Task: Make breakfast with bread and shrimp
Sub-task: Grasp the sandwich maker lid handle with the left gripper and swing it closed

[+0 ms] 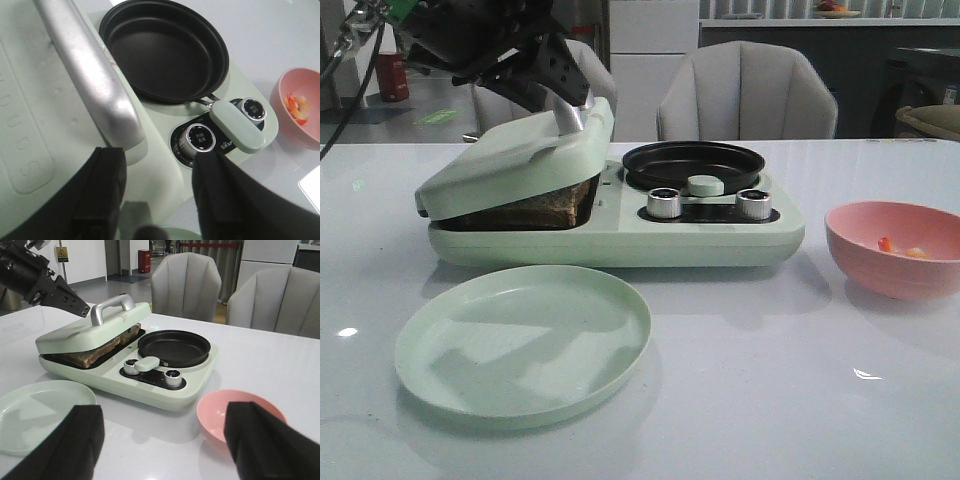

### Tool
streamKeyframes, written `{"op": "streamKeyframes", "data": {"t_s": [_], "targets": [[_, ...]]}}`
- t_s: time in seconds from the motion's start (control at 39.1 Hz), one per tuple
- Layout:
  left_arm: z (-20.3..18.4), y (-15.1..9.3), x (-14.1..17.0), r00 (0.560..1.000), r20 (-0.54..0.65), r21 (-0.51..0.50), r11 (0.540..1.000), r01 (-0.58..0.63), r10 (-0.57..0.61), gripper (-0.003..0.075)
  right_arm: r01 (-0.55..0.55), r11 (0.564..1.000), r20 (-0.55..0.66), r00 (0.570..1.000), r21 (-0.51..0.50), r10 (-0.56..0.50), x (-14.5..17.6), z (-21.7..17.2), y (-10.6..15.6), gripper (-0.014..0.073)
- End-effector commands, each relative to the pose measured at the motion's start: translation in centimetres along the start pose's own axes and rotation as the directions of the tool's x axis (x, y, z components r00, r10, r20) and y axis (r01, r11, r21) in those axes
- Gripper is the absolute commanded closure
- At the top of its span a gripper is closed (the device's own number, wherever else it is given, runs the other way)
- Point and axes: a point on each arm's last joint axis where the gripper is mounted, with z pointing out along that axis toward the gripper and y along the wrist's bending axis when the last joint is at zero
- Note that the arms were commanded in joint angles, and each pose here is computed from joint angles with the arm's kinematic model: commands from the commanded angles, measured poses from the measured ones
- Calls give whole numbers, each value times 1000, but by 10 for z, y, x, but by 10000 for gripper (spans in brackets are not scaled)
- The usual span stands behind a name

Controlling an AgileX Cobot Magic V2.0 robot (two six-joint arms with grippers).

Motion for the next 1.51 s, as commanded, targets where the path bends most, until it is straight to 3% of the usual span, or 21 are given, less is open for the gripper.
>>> {"op": "streamKeyframes", "data": {"t_s": [0.0,0.28,0.41,0.59,0.77,0.89,1.07,1.28,1.48], "targets": [[-19,-9,-21,995,100,-21,999,-25,27,335,7,1000,100,995,0,-7,-16,-1,0,-4],[-68,-21,-40,950,142,-134,956,-261,279,335,7,1000,100,995,0,-7,-16,-1,0,-4],[-105,-23,-49,931,178,-218,935,-279,319,335,7,1000,100,995,0,-7,-16,-1,0,-4],[-155,-27,-52,893,134,-362,860,-360,430,335,7,1000,100,995,0,-7,-16,-1,0,-4],[-201,-31,-42,921,46,-478,818,-320,387,342,7,1000,100,995,0,-7,-16,-1,0,-4],[-233,-34,-32,940,20,-560,782,-272,342,416,7,1000,100,995,0,-7,-16,-1,0,-4],[-270,-50,-14,928,120,-555,799,-231,352,475,7,1000,100,995,0,-7,-16,-1,0,-4],[-298,-65,24,914,254,-507,848,-152,316,475,7,1000,100,995,0,-7,-16,-1,0,-4],[-312,-70,71,902,295,-494,858,-139,316,475,7,1000,100,995,0,-7,-16,-1,0,-4]]}}
